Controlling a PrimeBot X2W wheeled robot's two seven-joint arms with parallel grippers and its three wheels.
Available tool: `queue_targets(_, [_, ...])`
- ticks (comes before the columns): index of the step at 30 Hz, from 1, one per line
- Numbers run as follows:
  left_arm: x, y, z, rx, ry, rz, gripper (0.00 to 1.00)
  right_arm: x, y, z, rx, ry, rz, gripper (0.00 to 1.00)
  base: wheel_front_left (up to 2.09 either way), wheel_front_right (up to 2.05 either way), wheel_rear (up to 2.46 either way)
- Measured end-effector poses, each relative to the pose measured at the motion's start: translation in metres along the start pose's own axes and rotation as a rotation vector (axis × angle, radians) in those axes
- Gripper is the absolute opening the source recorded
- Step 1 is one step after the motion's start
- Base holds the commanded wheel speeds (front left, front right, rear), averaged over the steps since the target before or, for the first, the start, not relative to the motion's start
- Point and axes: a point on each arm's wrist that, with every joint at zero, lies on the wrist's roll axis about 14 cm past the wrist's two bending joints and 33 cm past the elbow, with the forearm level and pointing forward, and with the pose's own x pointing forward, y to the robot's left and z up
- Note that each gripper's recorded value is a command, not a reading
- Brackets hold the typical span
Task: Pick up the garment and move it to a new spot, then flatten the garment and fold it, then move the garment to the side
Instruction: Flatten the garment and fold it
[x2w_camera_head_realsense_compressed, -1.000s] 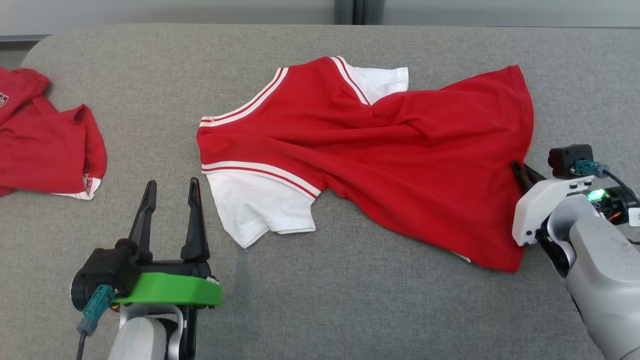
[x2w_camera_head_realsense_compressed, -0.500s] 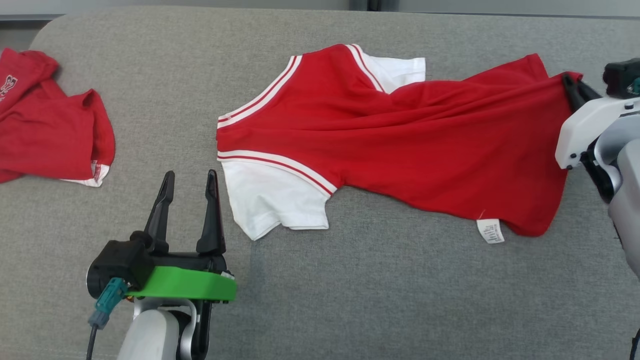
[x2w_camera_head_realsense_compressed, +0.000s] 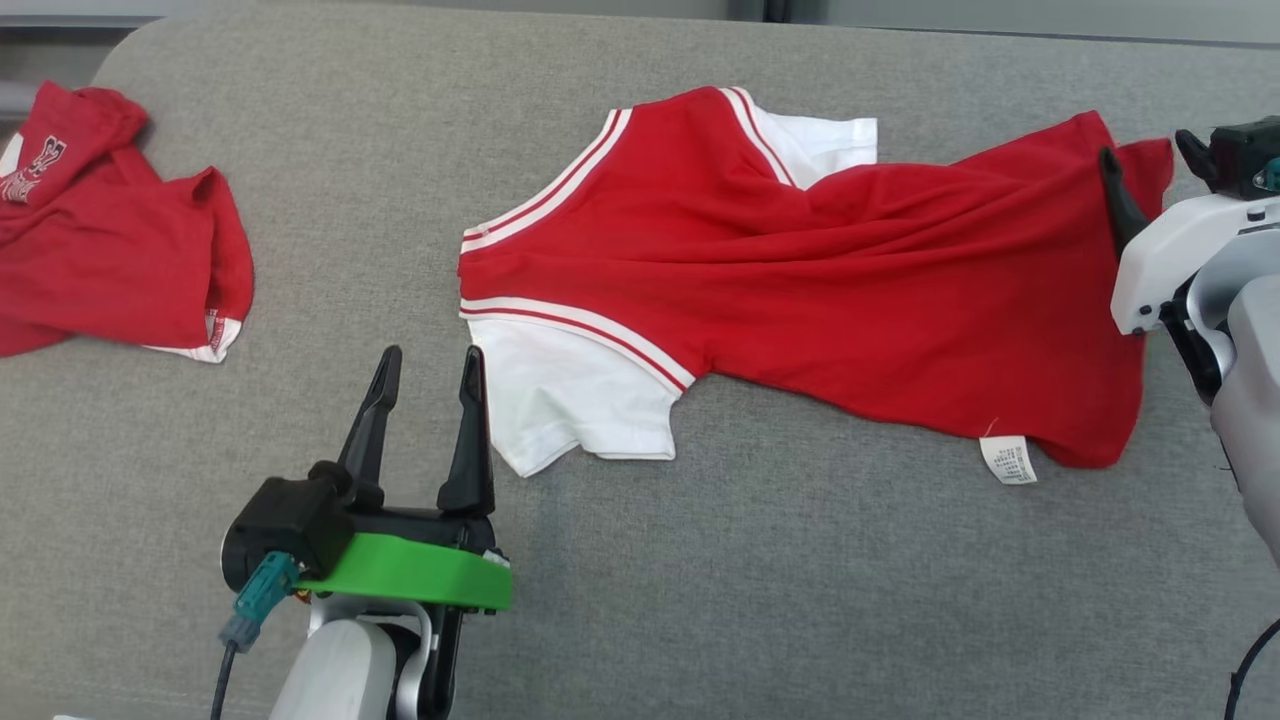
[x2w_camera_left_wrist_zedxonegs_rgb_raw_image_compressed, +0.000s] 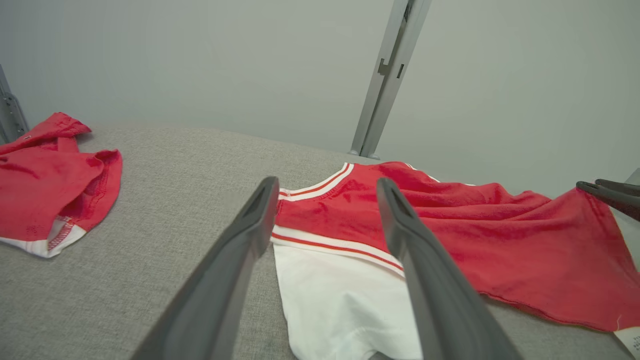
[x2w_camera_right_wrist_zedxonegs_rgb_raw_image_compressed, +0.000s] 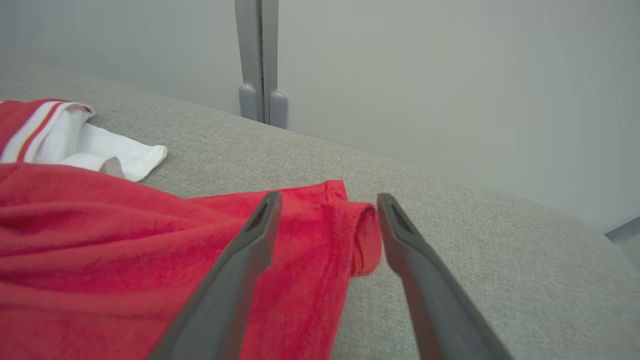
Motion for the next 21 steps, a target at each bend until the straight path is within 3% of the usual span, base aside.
queue_targets(10, [0.003,-0.017,-0.009,-0.009,0.025,-0.05,1.0,-0.037,-0.007,0.046,0.031,-0.196,-0.026,1.0,0.0,0.0,0.0])
queue_targets(21, [-0.015,-0.024,-0.017,-0.019,0.059,-0.061,1.0,-0.116,0.008,0.038,0.15,-0.293,-0.085,1.0,0.0,0.0,0.0])
